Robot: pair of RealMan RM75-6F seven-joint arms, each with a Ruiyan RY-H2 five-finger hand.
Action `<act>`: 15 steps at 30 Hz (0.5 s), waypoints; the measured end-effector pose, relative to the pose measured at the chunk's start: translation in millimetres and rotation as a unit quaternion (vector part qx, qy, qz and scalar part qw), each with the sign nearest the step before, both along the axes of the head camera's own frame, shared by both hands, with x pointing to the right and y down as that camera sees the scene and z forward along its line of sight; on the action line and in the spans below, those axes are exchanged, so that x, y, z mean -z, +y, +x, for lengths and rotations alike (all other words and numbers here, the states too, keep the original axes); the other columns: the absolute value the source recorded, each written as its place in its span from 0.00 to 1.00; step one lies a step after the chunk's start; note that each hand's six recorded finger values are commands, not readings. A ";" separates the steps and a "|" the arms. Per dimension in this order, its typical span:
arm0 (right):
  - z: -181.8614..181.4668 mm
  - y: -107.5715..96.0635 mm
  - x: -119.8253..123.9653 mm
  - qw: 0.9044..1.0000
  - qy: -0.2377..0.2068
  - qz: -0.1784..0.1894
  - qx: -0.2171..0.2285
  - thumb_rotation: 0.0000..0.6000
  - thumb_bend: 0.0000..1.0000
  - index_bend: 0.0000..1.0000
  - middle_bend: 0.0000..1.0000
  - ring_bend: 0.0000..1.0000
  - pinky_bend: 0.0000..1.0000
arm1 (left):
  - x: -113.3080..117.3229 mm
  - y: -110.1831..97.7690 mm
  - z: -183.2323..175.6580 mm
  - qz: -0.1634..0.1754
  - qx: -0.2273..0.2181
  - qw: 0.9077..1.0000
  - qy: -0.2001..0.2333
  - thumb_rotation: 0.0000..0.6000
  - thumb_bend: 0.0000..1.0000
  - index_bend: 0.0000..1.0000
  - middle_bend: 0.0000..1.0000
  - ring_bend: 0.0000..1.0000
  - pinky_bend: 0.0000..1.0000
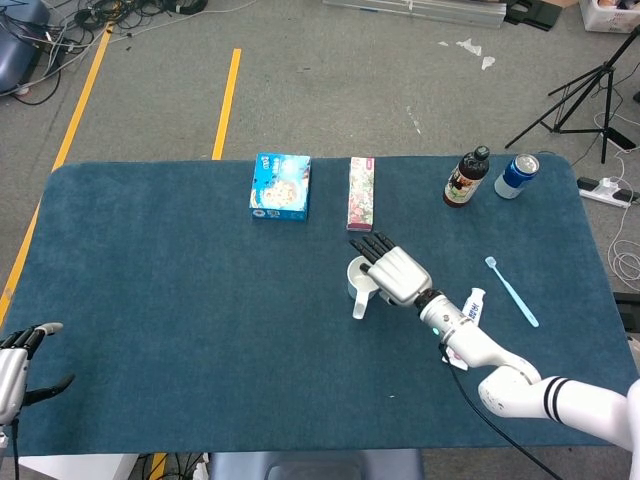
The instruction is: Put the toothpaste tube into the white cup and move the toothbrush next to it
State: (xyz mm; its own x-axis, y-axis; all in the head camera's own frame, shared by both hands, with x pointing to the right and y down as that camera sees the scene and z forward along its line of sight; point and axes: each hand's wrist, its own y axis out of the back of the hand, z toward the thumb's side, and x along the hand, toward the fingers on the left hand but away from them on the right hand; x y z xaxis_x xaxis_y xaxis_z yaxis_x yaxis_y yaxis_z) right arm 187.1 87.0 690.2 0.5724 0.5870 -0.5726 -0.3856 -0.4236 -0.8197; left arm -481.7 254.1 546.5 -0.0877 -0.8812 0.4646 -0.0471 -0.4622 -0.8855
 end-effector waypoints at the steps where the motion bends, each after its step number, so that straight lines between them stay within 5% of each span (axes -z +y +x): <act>1: -0.9 0.4 -1.6 1.000 0.000 -0.003 0.001 1.00 0.24 0.43 0.00 0.00 0.08 | 0.5 -0.1 -0.3 0.000 0.001 1.000 0.000 1.00 0.10 0.28 0.34 0.35 0.45; 15: -1.3 1.2 -8.0 1.000 -0.001 -0.009 -0.001 1.00 0.31 0.58 0.00 0.00 0.07 | 3.7 0.8 -1.0 0.002 0.002 1.000 0.002 1.00 0.10 0.28 0.34 0.35 0.45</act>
State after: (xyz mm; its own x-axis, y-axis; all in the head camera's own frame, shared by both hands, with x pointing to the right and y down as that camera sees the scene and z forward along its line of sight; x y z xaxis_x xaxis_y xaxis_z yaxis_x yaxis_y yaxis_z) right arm 185.8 88.3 698.2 0.5725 0.5772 -0.5823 -0.3828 -0.4399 -0.8124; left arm -482.7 254.9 542.8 -0.0896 -0.8824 0.4619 -0.0525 -0.4590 -0.8869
